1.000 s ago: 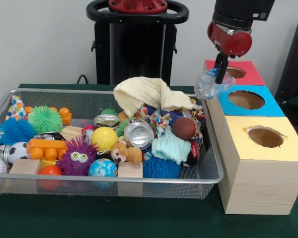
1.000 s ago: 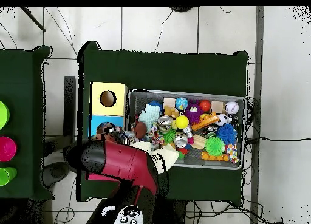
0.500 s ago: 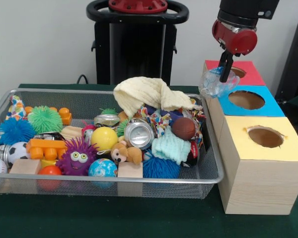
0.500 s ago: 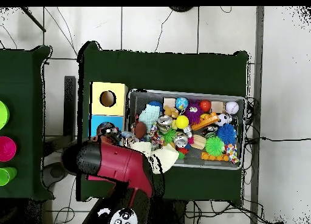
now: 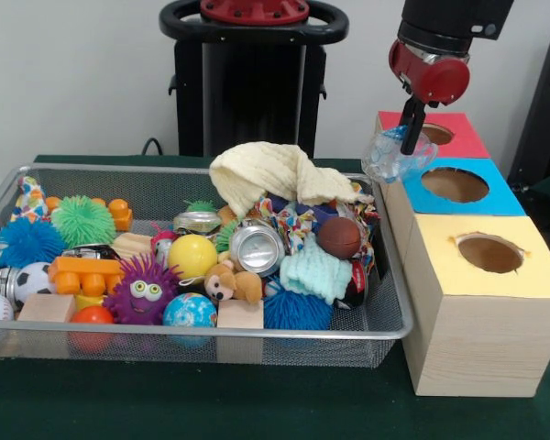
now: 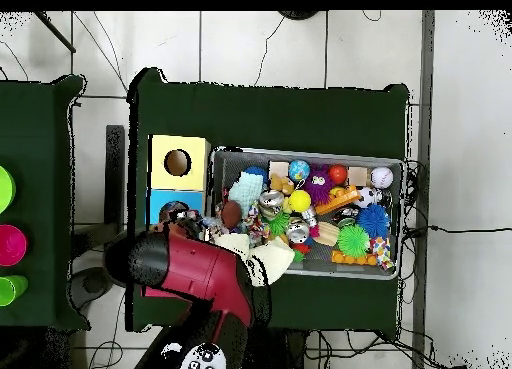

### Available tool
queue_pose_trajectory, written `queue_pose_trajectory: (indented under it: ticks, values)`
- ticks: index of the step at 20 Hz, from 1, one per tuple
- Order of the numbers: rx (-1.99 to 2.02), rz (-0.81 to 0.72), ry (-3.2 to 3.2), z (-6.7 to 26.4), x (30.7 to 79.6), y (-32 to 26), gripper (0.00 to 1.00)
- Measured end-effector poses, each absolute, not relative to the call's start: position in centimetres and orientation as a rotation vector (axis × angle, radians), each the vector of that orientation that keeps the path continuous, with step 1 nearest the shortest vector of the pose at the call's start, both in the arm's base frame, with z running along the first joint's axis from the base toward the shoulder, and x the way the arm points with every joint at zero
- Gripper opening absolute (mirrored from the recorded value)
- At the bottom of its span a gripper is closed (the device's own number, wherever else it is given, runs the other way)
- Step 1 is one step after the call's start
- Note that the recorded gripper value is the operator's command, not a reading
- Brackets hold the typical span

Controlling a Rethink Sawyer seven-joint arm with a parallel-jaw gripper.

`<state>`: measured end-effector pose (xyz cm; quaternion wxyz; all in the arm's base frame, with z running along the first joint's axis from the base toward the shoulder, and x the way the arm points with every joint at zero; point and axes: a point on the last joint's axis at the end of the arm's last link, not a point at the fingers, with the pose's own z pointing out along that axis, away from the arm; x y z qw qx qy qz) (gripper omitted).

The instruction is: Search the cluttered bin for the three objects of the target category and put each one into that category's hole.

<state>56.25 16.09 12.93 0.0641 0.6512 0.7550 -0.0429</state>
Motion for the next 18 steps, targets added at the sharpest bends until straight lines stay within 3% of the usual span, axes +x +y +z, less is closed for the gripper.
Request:
queue_pose_trajectory:
  ticks: [18]
  values:
    - [1.891, -0.174, 2.34, 14.7, 53.6, 20.8, 0.0]
